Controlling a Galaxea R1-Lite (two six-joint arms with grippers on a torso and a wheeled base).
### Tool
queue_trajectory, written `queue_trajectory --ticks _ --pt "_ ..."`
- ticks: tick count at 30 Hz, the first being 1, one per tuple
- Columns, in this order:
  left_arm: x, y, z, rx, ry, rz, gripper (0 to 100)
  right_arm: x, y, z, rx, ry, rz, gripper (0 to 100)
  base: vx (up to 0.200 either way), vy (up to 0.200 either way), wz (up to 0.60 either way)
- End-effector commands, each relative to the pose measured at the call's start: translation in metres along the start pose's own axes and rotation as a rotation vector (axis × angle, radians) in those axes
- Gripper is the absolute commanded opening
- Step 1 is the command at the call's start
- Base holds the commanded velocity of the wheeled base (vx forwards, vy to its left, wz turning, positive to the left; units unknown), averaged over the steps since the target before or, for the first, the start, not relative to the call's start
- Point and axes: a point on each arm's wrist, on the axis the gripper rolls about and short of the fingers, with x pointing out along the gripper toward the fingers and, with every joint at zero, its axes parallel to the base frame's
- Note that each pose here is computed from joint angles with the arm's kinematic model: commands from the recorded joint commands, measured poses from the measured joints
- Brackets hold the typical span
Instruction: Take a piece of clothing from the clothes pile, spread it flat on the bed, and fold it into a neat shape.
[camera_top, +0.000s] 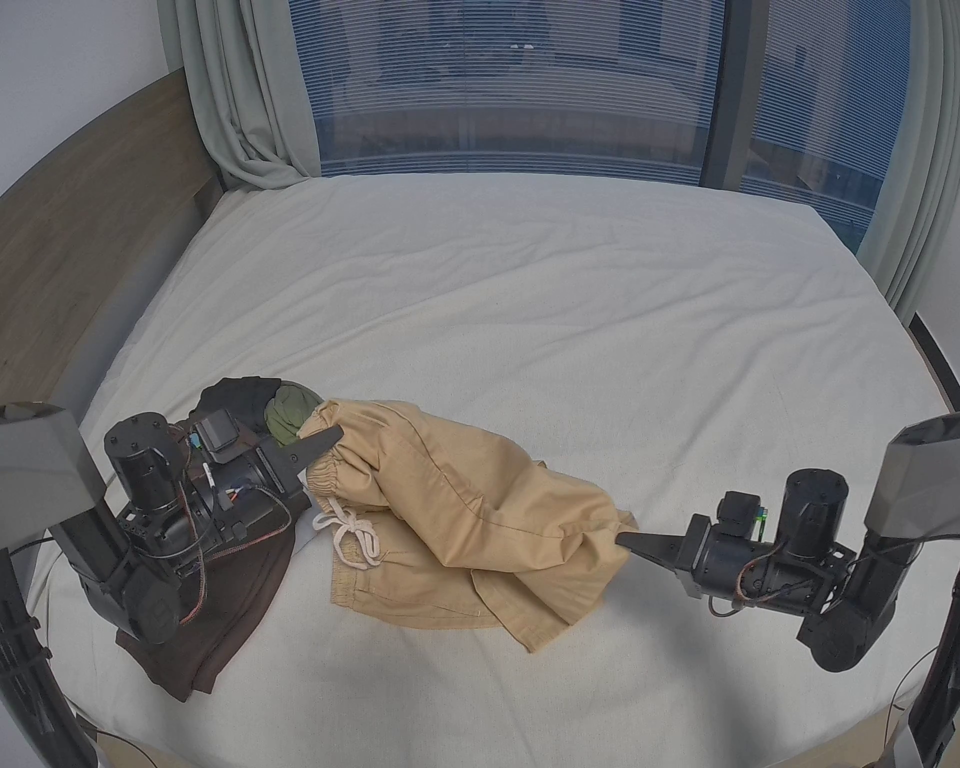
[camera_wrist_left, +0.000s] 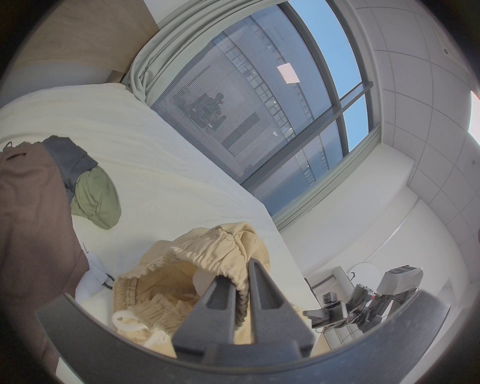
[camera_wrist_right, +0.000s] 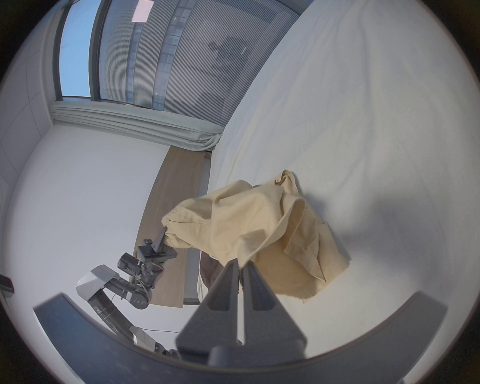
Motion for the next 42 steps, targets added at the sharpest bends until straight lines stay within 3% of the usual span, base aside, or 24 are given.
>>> queue_trajectory --ticks 1,7,15,16,27,35,42 --pt "0.004 0.018 -0.014 -0.03 0.043 0.045 0 -0.022 0.013 0.01 -0.017 -0.021 0.006 0 0.0 0.0 0.0" --pt "0.008 0.031 -0.027 -0.05 0.075 0.084 0 -0.013 -0.001 -0.002 -0.043 0.11 0.004 0 0.0 0.0 0.0" --pt "0.009 0.03 -0.023 -0.045 0.063 0.076 0 0.01 -0.031 -0.013 -0.045 0.124 -0.003 0 0.0 0.0 0.0" --pt "0.009 0.029 -0.023 -0.044 0.061 0.075 0 0.011 -0.033 -0.013 -0.042 0.126 -0.008 100 0.0 0.0 0.0" --pt "0.009 0.025 -0.019 -0.036 0.05 0.064 0 0.027 -0.025 -0.001 -0.082 0.081 0.046 100 0.0 0.0 0.0" --pt "0.009 0.025 -0.019 -0.036 0.049 0.061 0 0.038 -0.023 -0.008 -0.092 0.106 0.066 100 0.0 0.0 0.0" --pt "0.009 0.022 -0.015 -0.03 0.036 0.051 0 0.051 -0.018 -0.008 -0.115 0.064 0.064 100 0.0 0.0 0.0"
